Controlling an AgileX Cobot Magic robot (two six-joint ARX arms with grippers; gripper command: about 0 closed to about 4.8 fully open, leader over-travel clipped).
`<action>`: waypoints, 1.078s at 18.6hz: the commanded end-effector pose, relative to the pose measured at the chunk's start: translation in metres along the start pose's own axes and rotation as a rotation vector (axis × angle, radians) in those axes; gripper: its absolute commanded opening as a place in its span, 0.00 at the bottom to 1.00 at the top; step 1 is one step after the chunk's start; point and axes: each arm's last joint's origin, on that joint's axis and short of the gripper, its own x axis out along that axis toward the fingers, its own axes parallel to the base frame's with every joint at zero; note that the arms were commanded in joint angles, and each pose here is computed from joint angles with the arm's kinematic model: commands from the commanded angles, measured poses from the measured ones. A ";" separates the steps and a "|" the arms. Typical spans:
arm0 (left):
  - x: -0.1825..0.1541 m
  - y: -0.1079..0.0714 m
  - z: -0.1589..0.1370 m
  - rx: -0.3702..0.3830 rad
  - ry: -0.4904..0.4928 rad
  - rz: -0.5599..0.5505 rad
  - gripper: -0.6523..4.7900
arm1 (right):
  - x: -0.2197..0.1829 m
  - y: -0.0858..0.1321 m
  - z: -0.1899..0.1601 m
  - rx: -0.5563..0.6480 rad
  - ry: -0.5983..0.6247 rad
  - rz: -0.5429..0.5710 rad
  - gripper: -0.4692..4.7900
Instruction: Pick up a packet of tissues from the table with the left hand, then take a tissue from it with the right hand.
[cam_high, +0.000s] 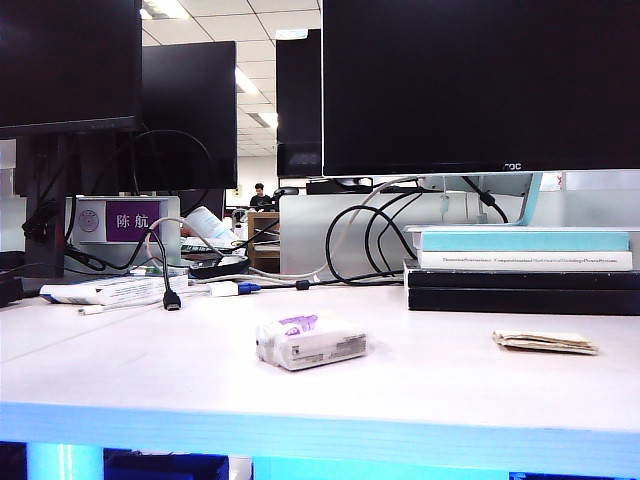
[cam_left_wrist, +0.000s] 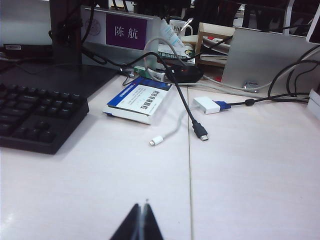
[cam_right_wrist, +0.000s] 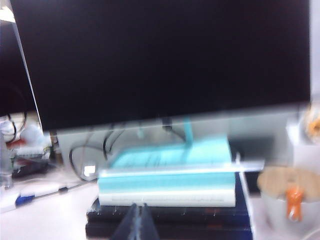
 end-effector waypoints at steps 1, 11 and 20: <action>-0.001 0.000 0.003 0.009 -0.011 0.003 0.15 | -0.007 -0.002 -0.010 -0.011 0.084 -0.023 0.09; -0.001 -0.001 0.003 0.049 -0.014 -0.023 0.17 | -0.013 -0.007 -0.036 0.023 0.362 -0.115 0.09; 0.000 0.000 0.000 0.043 0.012 -0.007 0.17 | -0.014 -0.006 -0.039 0.038 0.400 -0.073 0.09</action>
